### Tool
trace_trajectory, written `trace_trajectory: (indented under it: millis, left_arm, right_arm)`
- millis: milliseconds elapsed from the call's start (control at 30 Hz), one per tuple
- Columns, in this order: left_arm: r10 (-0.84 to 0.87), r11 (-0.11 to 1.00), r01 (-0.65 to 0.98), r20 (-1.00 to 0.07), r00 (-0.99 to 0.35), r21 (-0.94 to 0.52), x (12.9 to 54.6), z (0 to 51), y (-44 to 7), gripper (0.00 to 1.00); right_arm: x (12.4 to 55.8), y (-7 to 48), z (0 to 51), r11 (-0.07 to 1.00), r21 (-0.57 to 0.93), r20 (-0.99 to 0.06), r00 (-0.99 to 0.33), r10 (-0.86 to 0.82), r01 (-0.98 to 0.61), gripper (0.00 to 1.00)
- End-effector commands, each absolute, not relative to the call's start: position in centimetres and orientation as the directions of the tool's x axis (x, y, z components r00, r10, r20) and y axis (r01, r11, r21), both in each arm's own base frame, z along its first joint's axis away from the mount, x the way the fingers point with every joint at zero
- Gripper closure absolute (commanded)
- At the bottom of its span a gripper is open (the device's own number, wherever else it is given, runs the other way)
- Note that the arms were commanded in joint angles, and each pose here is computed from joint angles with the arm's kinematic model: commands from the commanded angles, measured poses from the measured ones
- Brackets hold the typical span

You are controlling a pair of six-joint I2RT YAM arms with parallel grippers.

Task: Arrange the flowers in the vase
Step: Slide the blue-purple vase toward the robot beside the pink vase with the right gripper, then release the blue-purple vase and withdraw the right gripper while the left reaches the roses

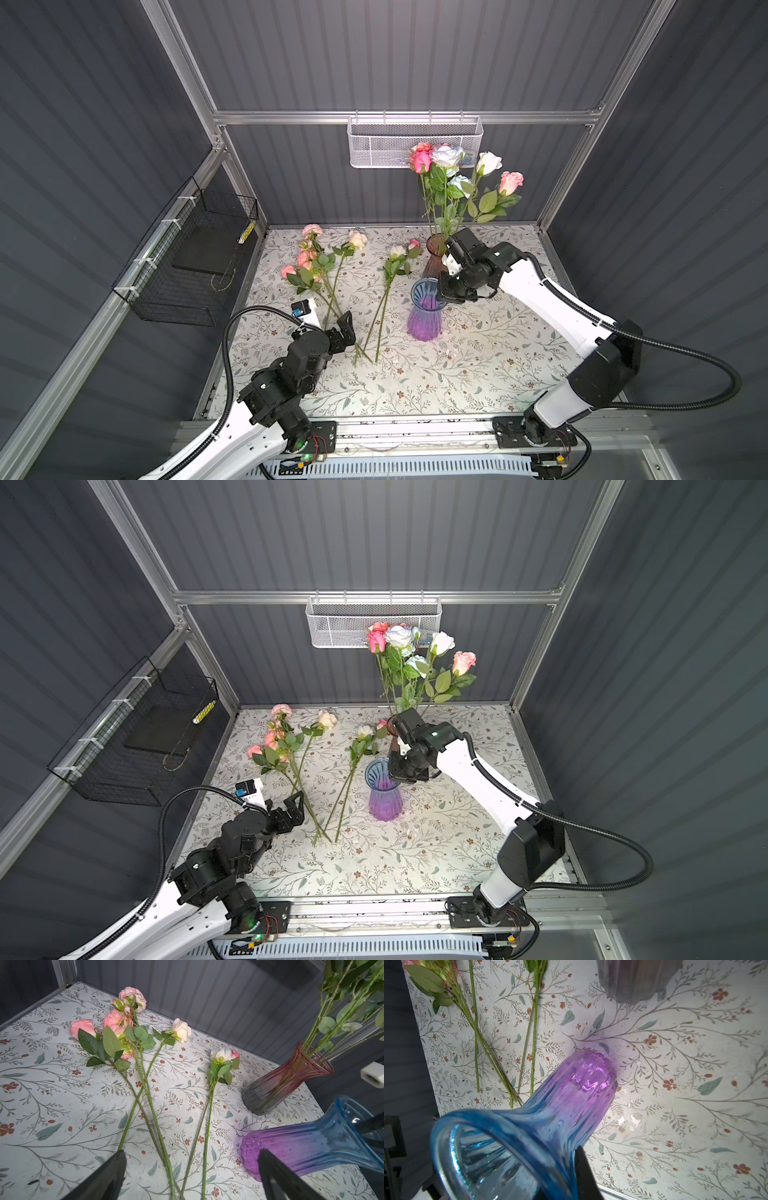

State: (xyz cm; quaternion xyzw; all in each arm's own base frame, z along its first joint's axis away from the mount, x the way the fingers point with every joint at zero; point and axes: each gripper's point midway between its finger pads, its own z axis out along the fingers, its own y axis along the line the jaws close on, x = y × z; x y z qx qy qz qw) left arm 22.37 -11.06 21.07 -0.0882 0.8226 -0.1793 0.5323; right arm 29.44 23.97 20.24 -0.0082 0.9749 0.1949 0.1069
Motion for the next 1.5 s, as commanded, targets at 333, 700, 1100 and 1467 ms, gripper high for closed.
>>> trace_trajectory:
  millis: [333,700,1100,1467]
  left_arm:
    - [-0.294,0.925,0.086,-0.839,-0.457,-0.371,22.2,21.3,-12.0,0.01]
    - [-0.245,0.936,0.113,-0.85,-0.467,-0.332,23.2,22.3,-13.5,0.01]
    - [-0.211,0.975,-0.047,-0.843,-0.496,-0.217,27.1,22.4,-13.2,0.09]
    - [-0.35,0.93,-0.186,-0.614,-0.707,-0.316,37.7,15.7,-10.8,0.34]
  right_arm:
    - [31.1,25.6,22.4,0.874,0.471,-0.217,-0.976,-0.02,-0.123,0.92]
    - [31.0,25.4,23.4,0.861,0.485,-0.235,-0.971,-0.038,-0.151,0.6]
    - [30.5,20.8,30.1,0.906,0.347,-0.519,-0.854,-0.029,-0.241,0.52]
    - [26.8,17.0,29.7,0.856,0.45,-0.734,-0.652,0.19,-0.256,0.67]
